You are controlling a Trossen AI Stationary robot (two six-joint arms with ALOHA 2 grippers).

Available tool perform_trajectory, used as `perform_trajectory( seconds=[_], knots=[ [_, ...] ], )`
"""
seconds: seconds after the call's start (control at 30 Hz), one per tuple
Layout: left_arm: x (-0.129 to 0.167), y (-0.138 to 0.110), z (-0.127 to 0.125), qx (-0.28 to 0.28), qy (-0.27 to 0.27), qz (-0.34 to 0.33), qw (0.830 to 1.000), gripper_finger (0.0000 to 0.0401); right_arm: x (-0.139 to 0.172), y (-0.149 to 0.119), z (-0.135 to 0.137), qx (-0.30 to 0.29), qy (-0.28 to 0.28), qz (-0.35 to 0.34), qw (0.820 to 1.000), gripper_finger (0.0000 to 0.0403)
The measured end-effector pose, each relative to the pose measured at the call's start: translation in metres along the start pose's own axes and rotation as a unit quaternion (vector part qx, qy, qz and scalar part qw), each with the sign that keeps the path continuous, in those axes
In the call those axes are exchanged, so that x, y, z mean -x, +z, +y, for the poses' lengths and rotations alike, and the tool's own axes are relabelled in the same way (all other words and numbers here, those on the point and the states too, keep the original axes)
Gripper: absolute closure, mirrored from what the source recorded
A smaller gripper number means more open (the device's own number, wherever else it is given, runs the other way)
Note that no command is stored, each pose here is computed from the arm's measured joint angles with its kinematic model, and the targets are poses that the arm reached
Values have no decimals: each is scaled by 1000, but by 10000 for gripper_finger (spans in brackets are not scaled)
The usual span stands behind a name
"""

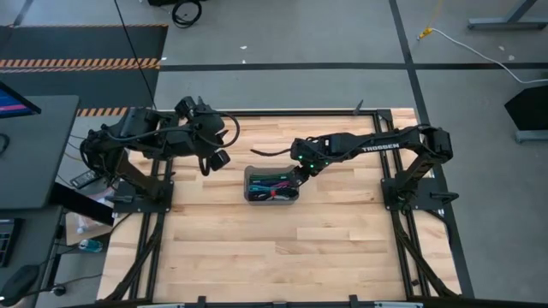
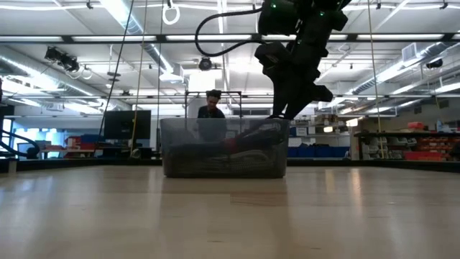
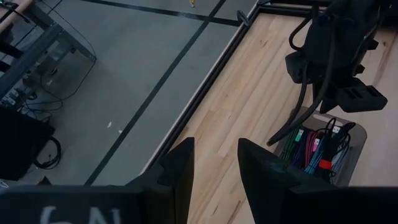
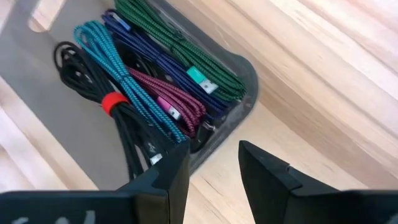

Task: Pick and place USB-C Cables
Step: Adjust the black bin

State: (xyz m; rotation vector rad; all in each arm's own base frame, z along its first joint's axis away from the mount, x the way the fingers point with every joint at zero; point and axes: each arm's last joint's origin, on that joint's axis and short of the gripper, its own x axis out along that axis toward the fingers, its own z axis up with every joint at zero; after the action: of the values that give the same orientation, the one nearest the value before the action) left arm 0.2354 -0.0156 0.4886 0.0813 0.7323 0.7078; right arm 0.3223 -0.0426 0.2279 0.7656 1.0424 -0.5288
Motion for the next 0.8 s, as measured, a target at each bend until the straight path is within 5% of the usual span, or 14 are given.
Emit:
perform_trajectory(
  seconds=[0.8],
  knots=[
    [0,0,0,0,0,0,1000,271,0,0,2,-8,-3,-16,1000,259]
  ],
)
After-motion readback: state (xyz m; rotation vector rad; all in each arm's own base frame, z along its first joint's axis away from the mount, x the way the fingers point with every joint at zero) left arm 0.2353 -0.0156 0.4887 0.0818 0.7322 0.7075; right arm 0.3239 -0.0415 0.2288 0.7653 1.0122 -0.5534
